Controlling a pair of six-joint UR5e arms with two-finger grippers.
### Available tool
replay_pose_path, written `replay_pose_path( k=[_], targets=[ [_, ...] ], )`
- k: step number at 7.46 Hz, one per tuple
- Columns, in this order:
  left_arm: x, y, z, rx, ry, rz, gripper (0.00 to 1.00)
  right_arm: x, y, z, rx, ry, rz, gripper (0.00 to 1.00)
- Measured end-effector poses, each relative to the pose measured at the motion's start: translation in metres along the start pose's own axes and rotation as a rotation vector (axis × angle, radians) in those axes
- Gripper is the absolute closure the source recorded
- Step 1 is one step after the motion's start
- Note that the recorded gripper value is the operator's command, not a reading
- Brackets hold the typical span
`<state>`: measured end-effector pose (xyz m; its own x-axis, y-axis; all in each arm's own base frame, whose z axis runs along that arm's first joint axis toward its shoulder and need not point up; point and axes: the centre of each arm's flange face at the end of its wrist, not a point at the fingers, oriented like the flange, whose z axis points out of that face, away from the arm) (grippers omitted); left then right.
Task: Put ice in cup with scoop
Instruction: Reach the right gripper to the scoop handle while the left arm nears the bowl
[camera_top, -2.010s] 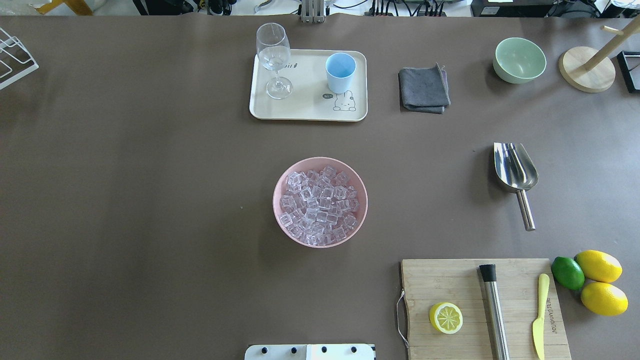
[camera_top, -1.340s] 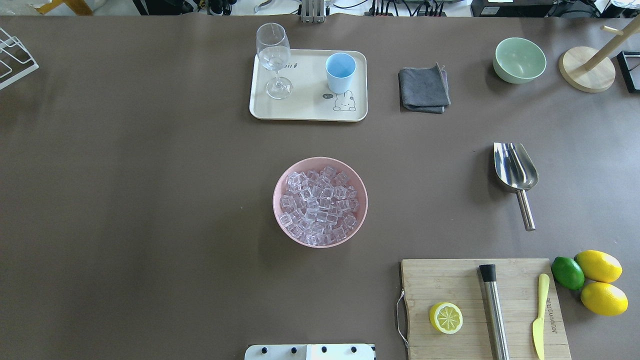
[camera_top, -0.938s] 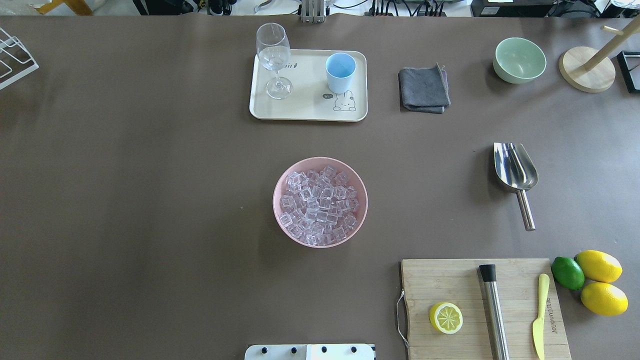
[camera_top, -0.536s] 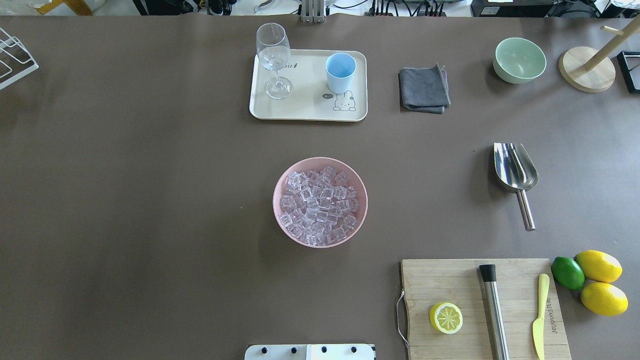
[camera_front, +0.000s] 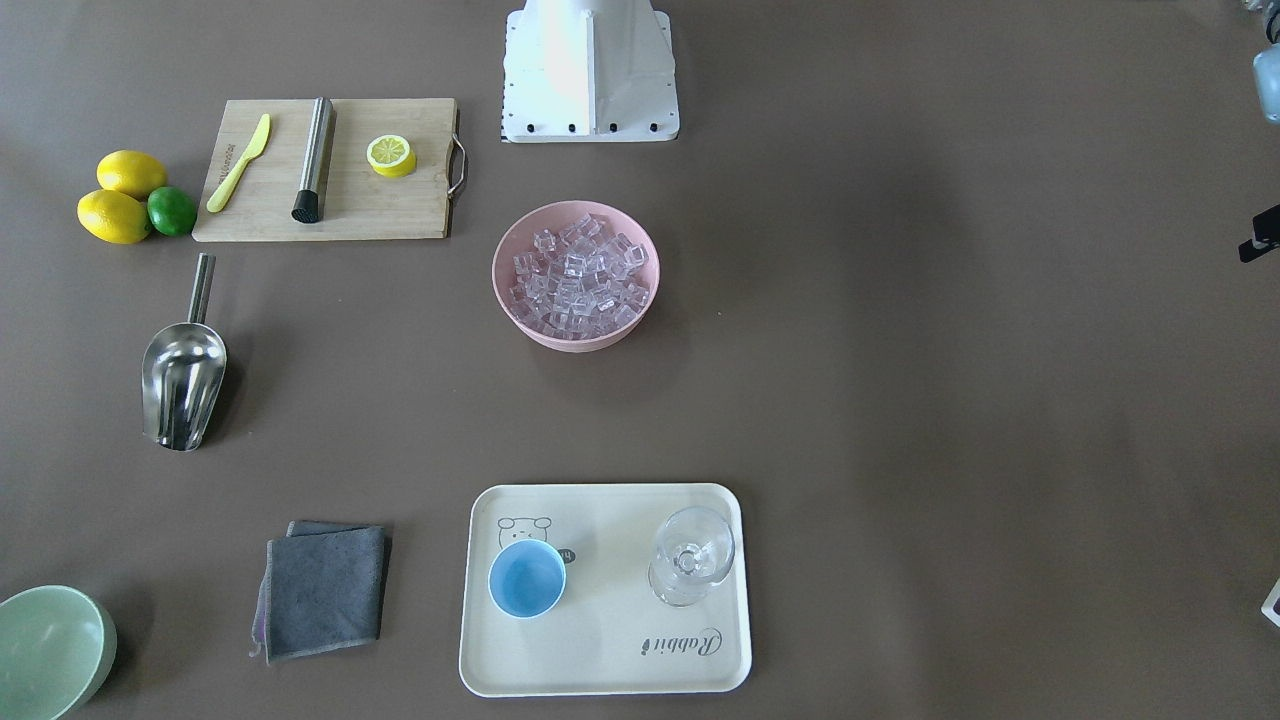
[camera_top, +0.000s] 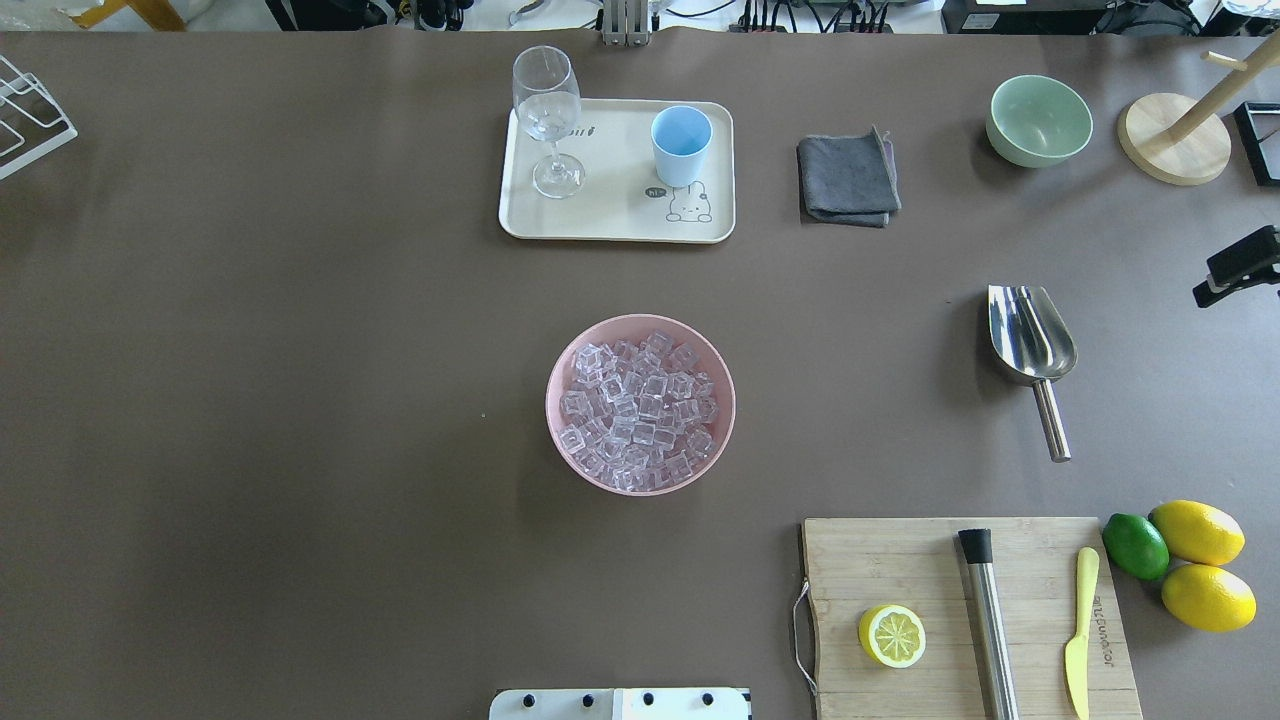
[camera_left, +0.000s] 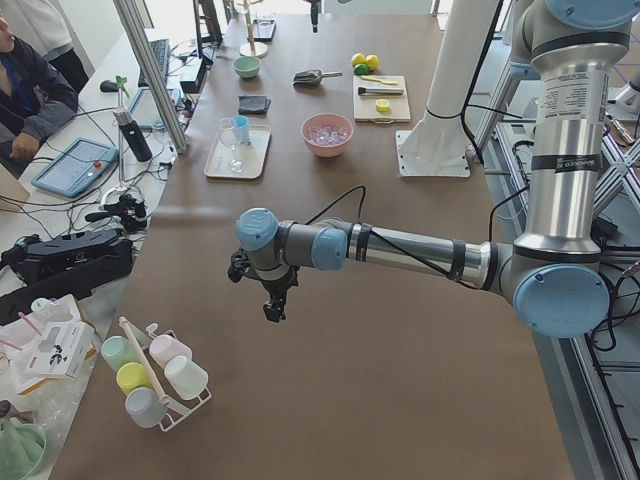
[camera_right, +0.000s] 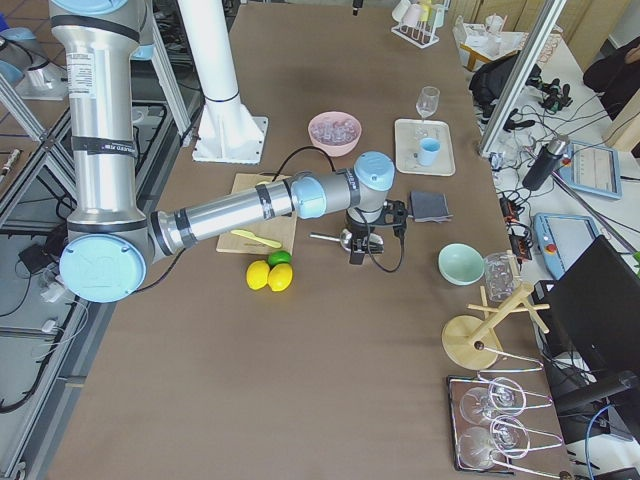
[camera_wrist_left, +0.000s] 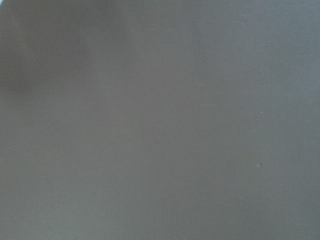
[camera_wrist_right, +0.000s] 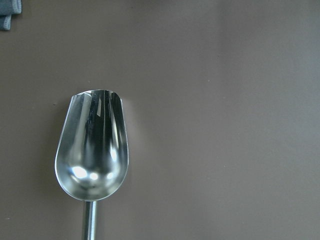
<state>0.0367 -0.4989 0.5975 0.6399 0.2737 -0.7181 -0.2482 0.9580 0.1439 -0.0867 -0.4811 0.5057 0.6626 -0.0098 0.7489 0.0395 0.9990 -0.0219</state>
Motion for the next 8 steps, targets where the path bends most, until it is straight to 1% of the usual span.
replay_pose_path(
  k=[1,2,3,4,5,6,8],
  targets=[
    [0.03,-0.017,0.012,-0.005,0.021,0.079,0.02,-0.024,0.015,0.013,0.021,-0.012,0.037,0.0],
    [0.063,-0.033,0.022,0.004,0.039,0.17,0.02,-0.04,0.034,0.03,0.053,-0.041,0.071,0.0],
    [0.092,-0.044,0.028,0.03,0.053,0.259,0.02,-0.052,0.049,0.044,0.064,-0.069,0.095,0.0],
    [0.119,-0.05,0.036,0.055,0.069,0.35,0.02,-0.061,0.056,0.052,0.065,-0.078,0.103,0.0],
    [0.152,-0.057,0.047,0.081,0.09,0.45,0.02,-0.072,0.061,0.065,0.062,-0.066,0.1,0.0],
    [0.189,-0.065,0.061,0.088,0.116,0.537,0.02,-0.086,0.06,0.079,0.062,-0.048,0.101,0.0],
    [0.263,-0.079,0.078,0.114,0.172,0.65,0.02,-0.103,0.054,0.103,0.05,-0.021,0.099,0.0]
  ],
)
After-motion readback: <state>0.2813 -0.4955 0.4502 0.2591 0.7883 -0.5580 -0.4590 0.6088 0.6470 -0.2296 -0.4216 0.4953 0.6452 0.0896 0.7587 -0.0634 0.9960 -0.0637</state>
